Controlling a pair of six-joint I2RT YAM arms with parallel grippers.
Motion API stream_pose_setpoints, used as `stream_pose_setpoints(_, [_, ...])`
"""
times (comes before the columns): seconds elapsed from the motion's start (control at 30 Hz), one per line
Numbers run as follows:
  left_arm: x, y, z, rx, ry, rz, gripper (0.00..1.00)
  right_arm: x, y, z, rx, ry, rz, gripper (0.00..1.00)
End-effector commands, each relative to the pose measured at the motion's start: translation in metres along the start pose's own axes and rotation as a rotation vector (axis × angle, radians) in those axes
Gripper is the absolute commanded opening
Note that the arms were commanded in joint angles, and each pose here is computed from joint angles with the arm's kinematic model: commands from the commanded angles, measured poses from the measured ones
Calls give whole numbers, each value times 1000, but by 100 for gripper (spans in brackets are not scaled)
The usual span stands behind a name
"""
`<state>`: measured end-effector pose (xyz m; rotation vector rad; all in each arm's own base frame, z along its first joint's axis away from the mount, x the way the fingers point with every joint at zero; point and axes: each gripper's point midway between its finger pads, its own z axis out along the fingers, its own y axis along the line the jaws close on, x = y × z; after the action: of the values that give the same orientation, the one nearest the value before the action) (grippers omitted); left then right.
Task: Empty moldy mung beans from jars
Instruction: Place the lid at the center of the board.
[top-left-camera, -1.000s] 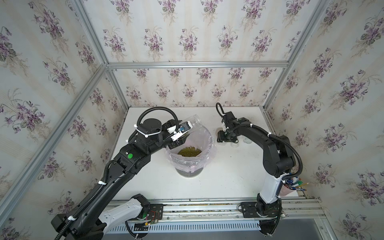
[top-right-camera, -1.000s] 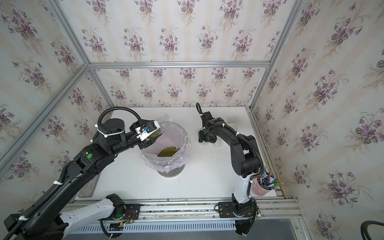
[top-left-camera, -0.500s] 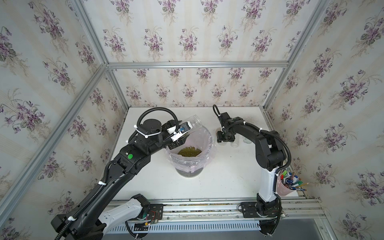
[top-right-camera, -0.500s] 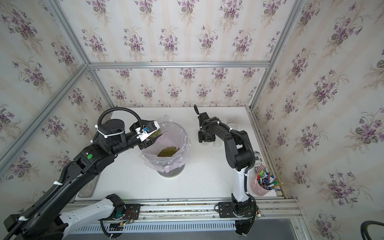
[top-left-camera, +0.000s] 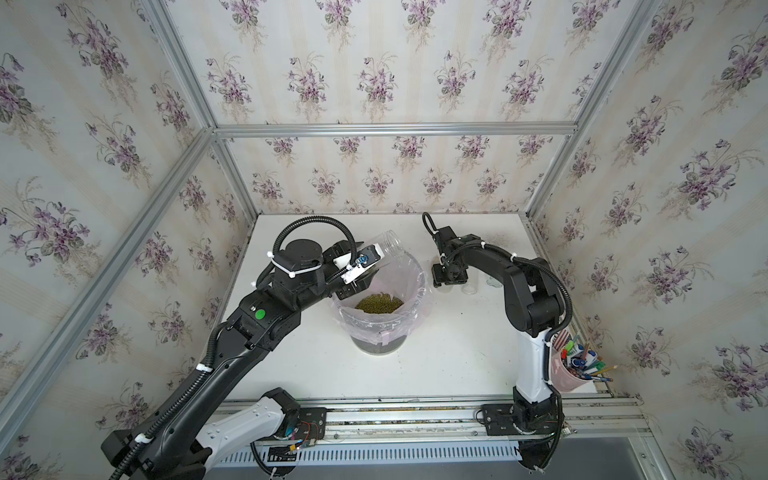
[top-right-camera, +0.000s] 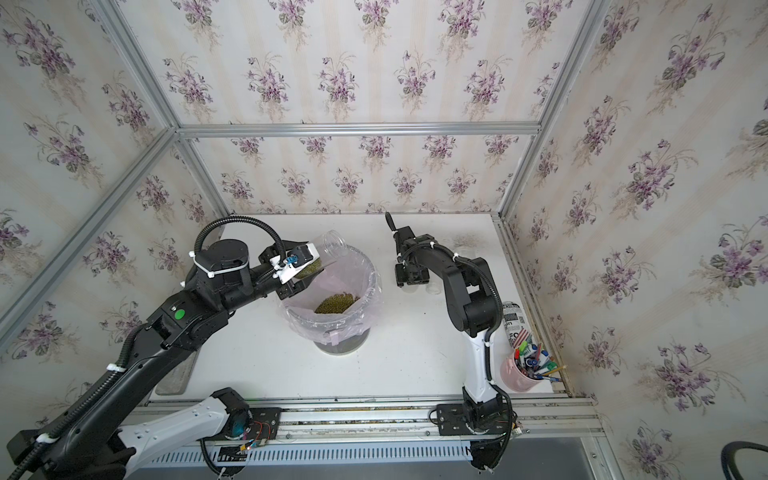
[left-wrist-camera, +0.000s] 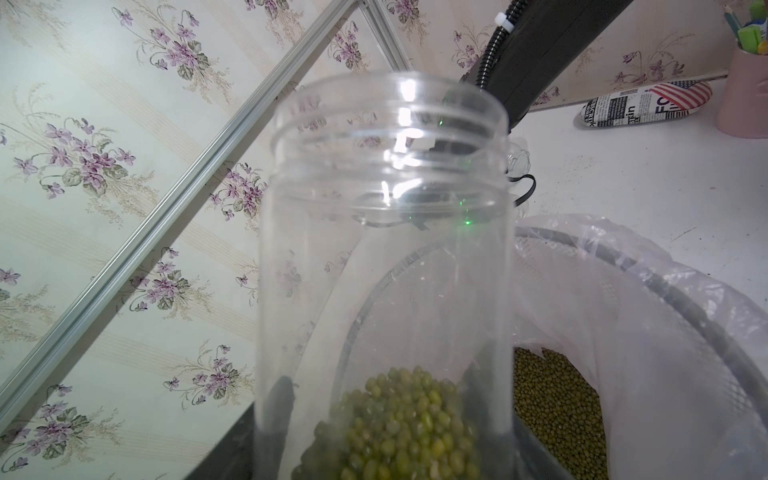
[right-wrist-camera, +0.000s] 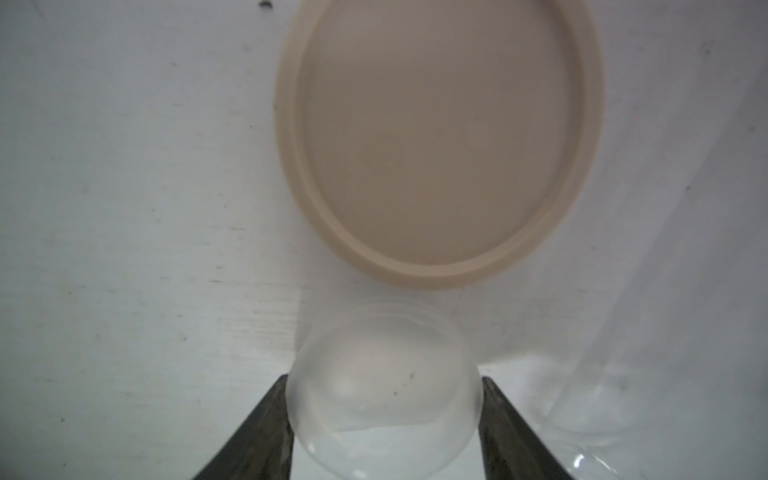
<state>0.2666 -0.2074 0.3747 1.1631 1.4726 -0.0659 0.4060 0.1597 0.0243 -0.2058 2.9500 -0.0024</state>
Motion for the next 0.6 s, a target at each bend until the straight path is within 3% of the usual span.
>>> stream_pose_setpoints(0.0, [-10,8,-1,-37,-41,12,0,2,-1,4,13,20,-3,54])
stream_pose_setpoints(0.27, [-9,8,-1,-35,-39,13,0,-1,-3,-1,28,10,-8,71])
stream_pose_setpoints(0.57, [-10,8,-1,-35,-41,11,0,-10,0,-19,6,-31,-6,74])
